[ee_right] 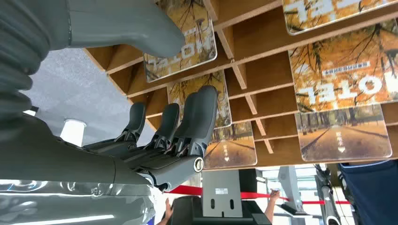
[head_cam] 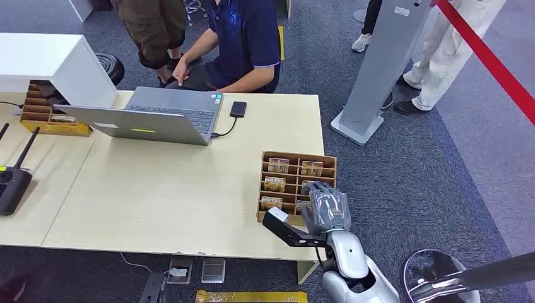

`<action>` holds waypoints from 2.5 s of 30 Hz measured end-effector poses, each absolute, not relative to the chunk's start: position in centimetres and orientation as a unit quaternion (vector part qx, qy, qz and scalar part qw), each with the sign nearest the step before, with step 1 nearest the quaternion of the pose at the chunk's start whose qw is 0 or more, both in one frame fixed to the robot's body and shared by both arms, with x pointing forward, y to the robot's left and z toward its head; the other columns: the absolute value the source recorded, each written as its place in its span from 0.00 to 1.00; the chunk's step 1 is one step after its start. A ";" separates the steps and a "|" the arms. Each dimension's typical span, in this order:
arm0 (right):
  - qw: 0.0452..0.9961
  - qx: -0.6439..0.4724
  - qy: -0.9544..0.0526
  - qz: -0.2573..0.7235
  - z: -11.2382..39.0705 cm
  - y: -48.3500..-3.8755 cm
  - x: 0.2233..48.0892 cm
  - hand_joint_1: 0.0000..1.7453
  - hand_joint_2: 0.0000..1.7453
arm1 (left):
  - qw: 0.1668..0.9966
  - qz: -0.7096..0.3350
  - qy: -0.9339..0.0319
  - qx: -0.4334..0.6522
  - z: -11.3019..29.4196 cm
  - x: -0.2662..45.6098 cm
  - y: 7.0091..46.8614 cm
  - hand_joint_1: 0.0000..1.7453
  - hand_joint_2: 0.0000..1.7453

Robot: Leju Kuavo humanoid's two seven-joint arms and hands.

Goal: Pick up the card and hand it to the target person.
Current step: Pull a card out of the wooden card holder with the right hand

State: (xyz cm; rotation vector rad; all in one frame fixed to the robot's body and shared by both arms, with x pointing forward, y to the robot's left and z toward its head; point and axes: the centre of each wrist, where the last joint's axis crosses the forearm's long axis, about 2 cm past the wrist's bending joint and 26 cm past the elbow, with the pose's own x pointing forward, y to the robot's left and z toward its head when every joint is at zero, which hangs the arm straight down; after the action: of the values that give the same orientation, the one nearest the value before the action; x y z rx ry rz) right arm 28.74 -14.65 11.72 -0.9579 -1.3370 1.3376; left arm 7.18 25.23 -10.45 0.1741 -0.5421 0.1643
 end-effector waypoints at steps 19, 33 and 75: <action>0.486 -0.410 -0.535 0.556 11.2 -14.6 28.8 0.55 1.00 | 0.956 0.093 -0.265 0.091 -10.4 7.2 25.2 0.00 0.00; 0.470 -0.428 -0.533 0.559 11.0 -14.8 28.7 0.66 1.00 | 0.952 0.103 -0.270 0.099 -10.5 7.1 25.4 0.00 0.00; 0.434 -0.448 -0.548 0.558 12.7 -15.4 29.0 0.88 1.00 | 0.950 0.109 -0.273 0.107 -10.5 7.1 25.9 0.00 0.00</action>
State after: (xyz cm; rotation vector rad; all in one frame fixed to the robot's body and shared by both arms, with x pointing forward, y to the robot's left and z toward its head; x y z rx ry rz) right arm 29.02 -15.36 12.73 -1.1155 -1.3655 1.3893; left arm 7.11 25.88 -10.50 0.2170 -0.5550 0.2217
